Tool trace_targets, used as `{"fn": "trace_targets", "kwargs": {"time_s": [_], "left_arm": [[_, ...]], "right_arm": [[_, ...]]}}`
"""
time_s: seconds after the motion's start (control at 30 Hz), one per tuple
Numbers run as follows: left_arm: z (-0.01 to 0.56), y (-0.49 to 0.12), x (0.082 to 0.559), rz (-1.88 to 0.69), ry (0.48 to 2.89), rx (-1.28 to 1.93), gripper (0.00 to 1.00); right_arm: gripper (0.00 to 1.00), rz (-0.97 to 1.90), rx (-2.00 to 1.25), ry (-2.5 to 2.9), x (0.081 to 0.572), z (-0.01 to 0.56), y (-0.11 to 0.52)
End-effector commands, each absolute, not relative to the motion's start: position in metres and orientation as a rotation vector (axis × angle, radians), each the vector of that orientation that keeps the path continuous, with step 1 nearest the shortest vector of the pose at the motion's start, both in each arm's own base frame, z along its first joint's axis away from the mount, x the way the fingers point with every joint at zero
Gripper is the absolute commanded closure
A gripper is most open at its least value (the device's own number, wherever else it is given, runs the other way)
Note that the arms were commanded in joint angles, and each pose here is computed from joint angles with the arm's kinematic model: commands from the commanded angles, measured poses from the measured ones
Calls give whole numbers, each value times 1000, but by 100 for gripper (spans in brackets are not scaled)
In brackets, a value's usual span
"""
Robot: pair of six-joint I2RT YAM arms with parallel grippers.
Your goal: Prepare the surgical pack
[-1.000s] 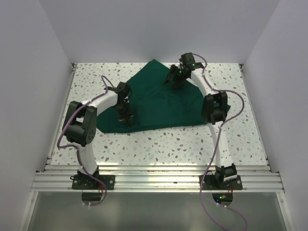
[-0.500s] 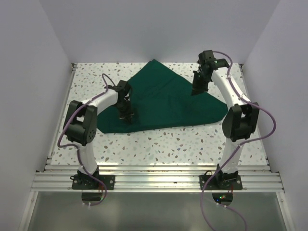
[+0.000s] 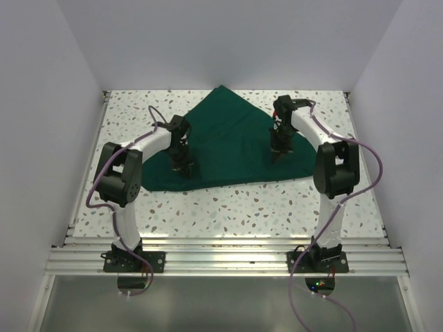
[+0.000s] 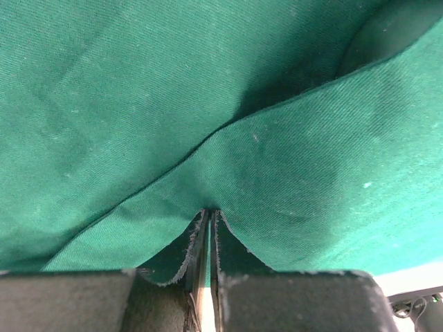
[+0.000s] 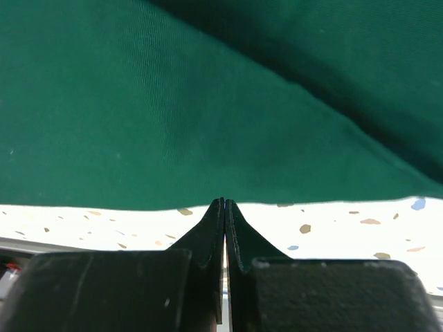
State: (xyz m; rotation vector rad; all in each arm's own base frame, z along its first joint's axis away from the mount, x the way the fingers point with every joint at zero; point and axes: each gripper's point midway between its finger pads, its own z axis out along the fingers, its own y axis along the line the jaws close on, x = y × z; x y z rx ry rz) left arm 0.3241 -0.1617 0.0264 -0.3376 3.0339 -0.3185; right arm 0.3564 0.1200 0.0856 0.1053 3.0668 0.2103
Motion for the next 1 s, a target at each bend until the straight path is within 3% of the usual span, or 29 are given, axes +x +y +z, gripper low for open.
{"fn": "trace_targets", "kwargs": {"time_s": [0.0, 0.17, 0.5, 0.73, 0.97], "left_arm": [[34, -163, 338, -347, 2998, -310, 92], [31, -164, 340, -347, 3003, -315, 92], [17, -161, 343, -307, 3018, -325, 92], [22, -154, 346, -259, 2986, -320, 92], [31, -154, 351, -271, 2969, -293, 91]], "right_arm": [[100, 291, 39, 3097, 357, 83, 139], [100, 290, 38, 3159, 345, 71, 144], [100, 134, 46, 3132, 390, 8, 137], [100, 106, 83, 3038, 398, 55, 132], [100, -37, 139, 2998, 369, 96, 93]]}}
